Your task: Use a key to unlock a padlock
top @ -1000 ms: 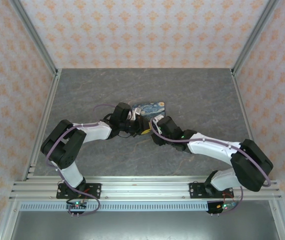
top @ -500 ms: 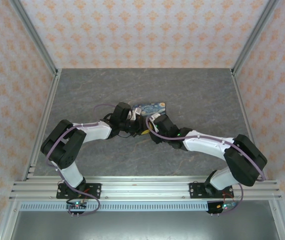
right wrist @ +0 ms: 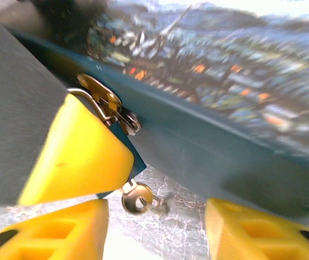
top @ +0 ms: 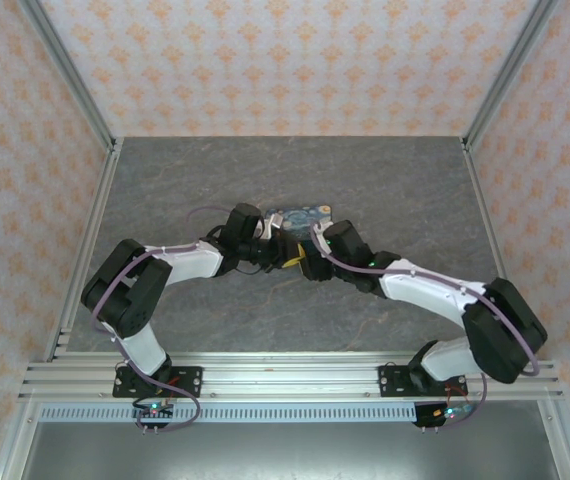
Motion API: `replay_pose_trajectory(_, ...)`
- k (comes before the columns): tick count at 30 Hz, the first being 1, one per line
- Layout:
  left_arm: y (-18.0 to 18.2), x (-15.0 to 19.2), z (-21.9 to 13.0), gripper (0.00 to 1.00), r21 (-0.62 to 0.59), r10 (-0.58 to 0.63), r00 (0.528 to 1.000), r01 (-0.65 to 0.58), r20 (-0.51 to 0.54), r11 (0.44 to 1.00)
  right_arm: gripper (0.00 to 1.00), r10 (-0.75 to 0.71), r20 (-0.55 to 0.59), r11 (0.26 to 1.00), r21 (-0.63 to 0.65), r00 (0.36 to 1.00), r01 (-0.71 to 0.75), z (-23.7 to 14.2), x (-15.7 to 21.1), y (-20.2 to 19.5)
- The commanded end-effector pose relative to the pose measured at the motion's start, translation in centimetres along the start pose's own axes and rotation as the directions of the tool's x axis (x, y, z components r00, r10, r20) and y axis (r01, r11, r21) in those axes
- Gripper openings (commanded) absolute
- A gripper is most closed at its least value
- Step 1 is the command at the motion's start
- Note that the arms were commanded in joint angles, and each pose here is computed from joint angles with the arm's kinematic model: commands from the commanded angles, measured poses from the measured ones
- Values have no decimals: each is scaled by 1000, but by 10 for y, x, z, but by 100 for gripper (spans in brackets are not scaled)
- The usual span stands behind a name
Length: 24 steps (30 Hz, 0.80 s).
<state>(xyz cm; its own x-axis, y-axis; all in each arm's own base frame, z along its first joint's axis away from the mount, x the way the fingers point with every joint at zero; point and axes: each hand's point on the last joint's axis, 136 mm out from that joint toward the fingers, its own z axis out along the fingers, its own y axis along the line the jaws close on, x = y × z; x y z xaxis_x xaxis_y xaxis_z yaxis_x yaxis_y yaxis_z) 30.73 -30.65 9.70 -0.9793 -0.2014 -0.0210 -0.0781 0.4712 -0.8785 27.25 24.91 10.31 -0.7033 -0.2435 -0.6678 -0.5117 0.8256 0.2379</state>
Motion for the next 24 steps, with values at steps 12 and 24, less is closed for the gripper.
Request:
replay_pose_trajectory(12, 35, 21, 7, 27, -157, 73, 993, -87, -94, 984, 63, 403, 136, 907, -194, 905, -375, -29, 1, 11)
replay_pose_trajectory(24, 20, 26, -18, 67, -156, 122, 992, -126, -36, 980, 64, 534, 124, 840, -191, 836, -508, 0, 6, 2)
